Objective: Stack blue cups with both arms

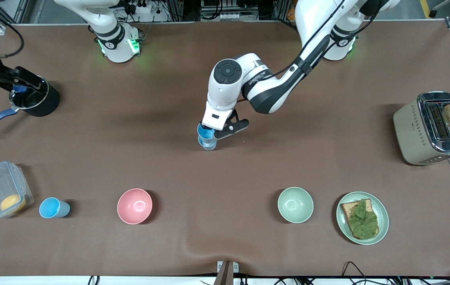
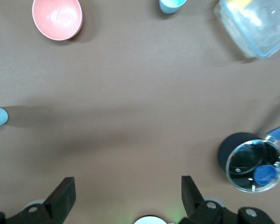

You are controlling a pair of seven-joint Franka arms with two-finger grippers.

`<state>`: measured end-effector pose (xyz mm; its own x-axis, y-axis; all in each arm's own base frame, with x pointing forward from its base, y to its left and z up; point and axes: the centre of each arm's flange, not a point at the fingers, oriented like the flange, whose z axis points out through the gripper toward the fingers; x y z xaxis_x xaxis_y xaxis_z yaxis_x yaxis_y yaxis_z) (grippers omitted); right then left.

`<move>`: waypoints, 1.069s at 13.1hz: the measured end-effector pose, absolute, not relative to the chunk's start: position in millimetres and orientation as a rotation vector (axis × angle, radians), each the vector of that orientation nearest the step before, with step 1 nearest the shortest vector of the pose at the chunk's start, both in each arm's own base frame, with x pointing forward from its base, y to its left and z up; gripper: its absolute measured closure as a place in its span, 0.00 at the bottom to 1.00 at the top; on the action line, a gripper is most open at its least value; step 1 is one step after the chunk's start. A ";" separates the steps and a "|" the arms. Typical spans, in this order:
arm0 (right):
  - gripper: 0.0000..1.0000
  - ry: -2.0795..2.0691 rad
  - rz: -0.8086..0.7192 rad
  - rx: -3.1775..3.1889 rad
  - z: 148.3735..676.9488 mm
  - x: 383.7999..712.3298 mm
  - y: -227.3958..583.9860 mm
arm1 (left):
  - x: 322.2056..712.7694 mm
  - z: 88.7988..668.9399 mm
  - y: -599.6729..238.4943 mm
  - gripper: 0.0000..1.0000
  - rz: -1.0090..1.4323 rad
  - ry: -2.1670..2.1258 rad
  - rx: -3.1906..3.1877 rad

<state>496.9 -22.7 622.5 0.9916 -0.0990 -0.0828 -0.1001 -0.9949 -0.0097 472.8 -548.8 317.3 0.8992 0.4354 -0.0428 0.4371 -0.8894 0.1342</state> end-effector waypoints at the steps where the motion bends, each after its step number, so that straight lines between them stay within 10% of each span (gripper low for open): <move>1: 0.00 0.157 0.139 -3.126 631.8 494.1 -23.4 | 470.5 312.2 -551.2 0.97 -0.005 0.671 2.935; 5: 0.00 0.160 0.125 -3.130 646.2 496.3 -25.5 | 467.9 300.0 -554.8 0.91 -0.004 0.685 2.941; 14: 0.00 0.160 0.146 -3.152 637.2 510.8 -26.7 | 561.9 458.0 -443.3 0.00 0.261 0.747 2.870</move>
<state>510.8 -26.7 637.2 0.9906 -0.1017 -0.0913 -0.1000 -0.9947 0.0227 561.9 -443.3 458.0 0.8596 0.4949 0.1269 0.4661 -0.8614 0.2021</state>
